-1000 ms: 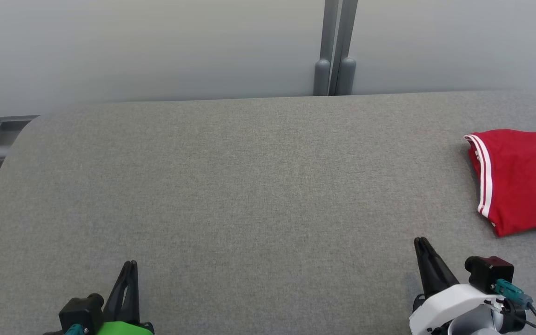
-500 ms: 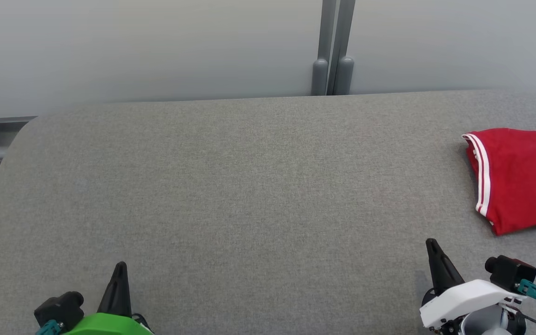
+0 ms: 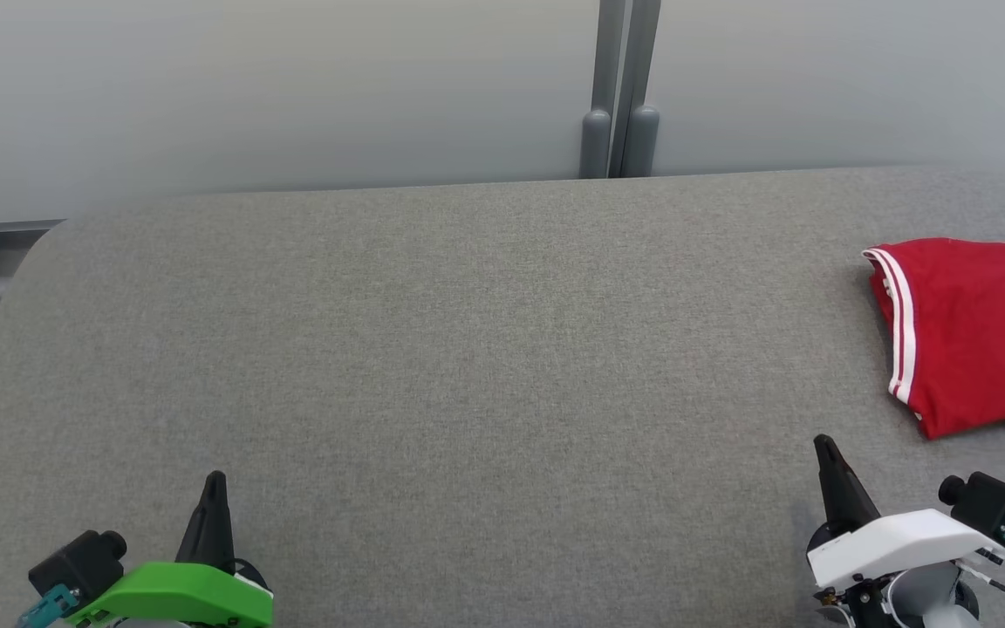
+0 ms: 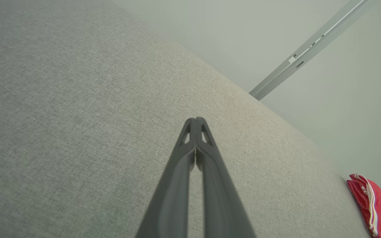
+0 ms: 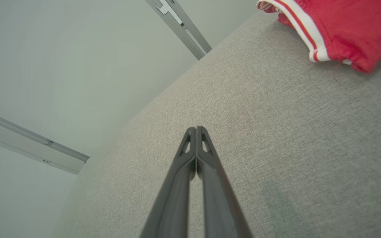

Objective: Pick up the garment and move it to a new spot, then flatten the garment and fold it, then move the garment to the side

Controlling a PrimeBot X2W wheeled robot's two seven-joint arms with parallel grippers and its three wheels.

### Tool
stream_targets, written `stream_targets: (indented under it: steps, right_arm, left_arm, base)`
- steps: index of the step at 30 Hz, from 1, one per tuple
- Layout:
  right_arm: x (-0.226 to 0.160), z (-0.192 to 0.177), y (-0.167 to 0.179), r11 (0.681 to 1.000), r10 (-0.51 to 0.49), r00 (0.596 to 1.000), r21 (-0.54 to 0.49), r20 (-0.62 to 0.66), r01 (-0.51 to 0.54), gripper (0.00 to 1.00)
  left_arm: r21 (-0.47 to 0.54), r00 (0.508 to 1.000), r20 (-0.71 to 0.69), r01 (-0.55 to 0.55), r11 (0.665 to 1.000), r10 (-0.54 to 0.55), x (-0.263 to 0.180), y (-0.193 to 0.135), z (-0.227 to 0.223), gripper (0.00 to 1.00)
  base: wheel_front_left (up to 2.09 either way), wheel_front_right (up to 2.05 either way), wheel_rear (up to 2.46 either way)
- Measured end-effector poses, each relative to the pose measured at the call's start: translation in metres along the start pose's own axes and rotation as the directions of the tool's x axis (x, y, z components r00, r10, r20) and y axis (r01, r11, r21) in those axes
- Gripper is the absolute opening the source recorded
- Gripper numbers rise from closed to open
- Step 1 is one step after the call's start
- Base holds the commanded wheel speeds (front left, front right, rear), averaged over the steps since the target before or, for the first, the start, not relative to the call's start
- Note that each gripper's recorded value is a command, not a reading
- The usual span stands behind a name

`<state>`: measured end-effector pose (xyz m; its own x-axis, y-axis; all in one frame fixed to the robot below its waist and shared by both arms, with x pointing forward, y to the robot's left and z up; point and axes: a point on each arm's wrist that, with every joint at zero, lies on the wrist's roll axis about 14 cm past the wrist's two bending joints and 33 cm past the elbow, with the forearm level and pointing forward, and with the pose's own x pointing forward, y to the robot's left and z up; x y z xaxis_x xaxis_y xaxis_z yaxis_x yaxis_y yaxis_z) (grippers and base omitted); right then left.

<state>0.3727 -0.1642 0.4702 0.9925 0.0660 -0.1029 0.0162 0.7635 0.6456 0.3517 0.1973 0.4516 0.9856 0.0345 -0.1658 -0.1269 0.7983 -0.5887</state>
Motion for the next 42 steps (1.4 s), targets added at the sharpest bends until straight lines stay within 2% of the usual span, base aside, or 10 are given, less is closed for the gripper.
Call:
stream_targets:
  steps: [16, 42]
  right_arm:
    - [0.003, 0.013, -0.004, 0.975, -0.019, 0.999, 0.222, 0.029, 0.013, 0.00]
    - [0.006, 0.029, -0.009, 0.884, -0.031, 0.997, 0.468, 0.066, -0.003, 0.00]
  left_arm:
    - [-0.234, 1.000, -0.003, 0.007, 0.972, -0.007, 0.011, -0.006, 0.008, 0.00]
    - [-0.489, 0.999, 0.011, 0.049, 0.871, -0.050, 0.024, -0.019, 0.021, 0.00]
  base:
    - [0.00, 0.00, 0.00]
    - [0.00, 0.00, 0.00]
